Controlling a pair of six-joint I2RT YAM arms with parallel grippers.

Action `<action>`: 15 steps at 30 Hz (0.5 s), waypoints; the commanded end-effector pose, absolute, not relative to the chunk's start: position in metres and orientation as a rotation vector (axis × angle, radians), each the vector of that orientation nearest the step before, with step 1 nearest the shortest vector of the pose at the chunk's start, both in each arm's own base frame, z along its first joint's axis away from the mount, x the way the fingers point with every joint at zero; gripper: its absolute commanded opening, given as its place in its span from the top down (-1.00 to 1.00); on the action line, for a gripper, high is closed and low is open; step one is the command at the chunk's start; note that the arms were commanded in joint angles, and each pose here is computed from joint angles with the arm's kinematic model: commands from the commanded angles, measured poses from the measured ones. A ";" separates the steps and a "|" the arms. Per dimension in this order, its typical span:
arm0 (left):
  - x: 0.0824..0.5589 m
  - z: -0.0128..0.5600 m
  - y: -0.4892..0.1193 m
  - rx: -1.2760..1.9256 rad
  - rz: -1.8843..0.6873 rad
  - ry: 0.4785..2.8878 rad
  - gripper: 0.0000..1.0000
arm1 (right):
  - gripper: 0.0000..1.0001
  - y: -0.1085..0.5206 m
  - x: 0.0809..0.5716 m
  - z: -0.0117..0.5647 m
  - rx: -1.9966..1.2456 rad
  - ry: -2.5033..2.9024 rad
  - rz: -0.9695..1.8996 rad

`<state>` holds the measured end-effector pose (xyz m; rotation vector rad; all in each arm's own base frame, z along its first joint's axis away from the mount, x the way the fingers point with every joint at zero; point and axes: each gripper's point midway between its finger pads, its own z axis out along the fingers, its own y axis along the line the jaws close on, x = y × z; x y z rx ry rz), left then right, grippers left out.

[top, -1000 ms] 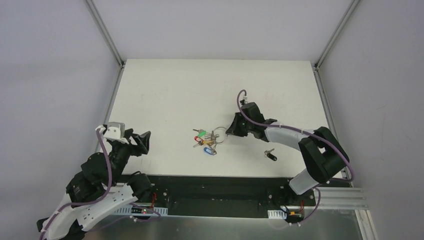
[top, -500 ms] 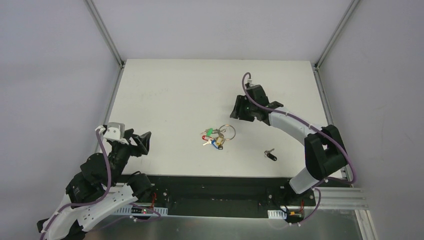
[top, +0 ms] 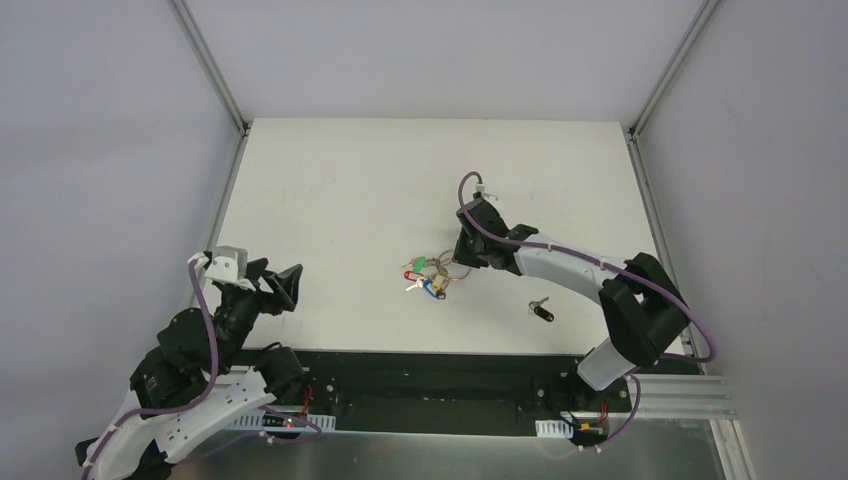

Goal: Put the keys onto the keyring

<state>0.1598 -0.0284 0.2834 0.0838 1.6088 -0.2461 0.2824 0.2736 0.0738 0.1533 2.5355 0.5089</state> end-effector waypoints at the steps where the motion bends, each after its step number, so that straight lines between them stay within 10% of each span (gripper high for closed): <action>1: 0.159 0.291 -0.028 0.053 -0.282 1.577 -0.34 | 1.00 0.250 0.294 0.066 0.316 2.475 0.357; 15: 0.159 0.292 -0.028 0.054 -0.279 1.576 -0.34 | 1.00 0.254 0.317 0.034 0.365 2.518 0.266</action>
